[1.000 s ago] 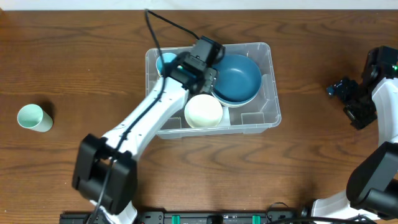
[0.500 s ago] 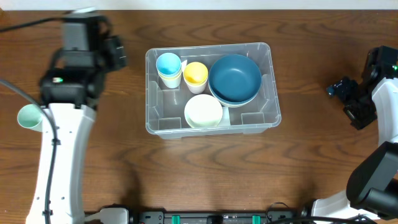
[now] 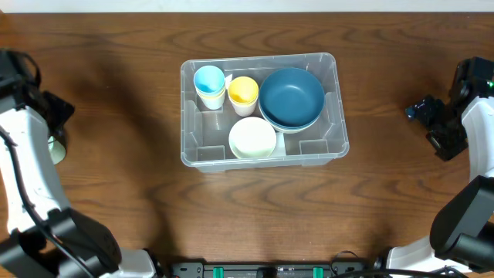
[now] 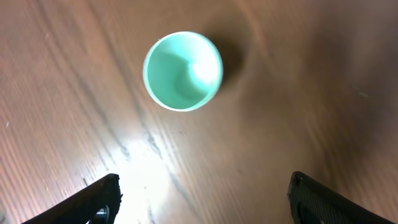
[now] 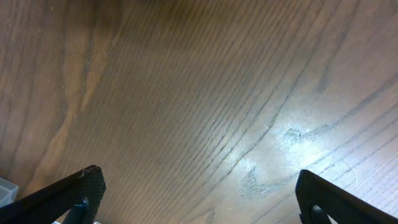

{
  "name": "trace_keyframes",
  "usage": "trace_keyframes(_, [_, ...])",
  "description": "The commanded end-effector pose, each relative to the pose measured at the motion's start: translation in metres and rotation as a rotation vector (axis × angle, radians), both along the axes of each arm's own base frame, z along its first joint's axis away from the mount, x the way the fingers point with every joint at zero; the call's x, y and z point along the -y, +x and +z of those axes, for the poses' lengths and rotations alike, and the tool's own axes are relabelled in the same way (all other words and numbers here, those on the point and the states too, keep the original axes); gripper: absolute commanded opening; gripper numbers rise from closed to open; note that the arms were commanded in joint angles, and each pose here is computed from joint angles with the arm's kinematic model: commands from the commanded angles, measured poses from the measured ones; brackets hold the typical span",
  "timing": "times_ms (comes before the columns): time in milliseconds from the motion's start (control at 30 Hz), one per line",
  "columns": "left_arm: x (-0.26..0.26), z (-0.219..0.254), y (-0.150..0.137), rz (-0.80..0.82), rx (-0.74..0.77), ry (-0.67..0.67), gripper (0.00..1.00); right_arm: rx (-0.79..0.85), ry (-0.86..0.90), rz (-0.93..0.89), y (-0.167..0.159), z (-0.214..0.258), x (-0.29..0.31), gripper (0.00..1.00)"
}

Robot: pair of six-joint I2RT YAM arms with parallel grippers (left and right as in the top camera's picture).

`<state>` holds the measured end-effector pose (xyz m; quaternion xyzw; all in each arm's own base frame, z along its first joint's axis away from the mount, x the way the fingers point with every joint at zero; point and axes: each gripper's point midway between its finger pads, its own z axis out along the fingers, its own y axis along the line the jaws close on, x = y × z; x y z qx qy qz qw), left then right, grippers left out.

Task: Pack container
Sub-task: 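Move the left gripper to the green cup on the table, then grip the green cup rim with the left gripper and lift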

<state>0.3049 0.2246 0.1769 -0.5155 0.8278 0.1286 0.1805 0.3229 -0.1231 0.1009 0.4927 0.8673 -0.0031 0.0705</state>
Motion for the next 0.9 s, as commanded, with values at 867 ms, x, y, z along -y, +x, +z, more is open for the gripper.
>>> trace_keyframes(867, [-0.034,-0.099,0.041,-0.076,-0.079,-0.061,0.71,0.005,-0.004,-0.017,0.000,0.001,0.002,0.99])
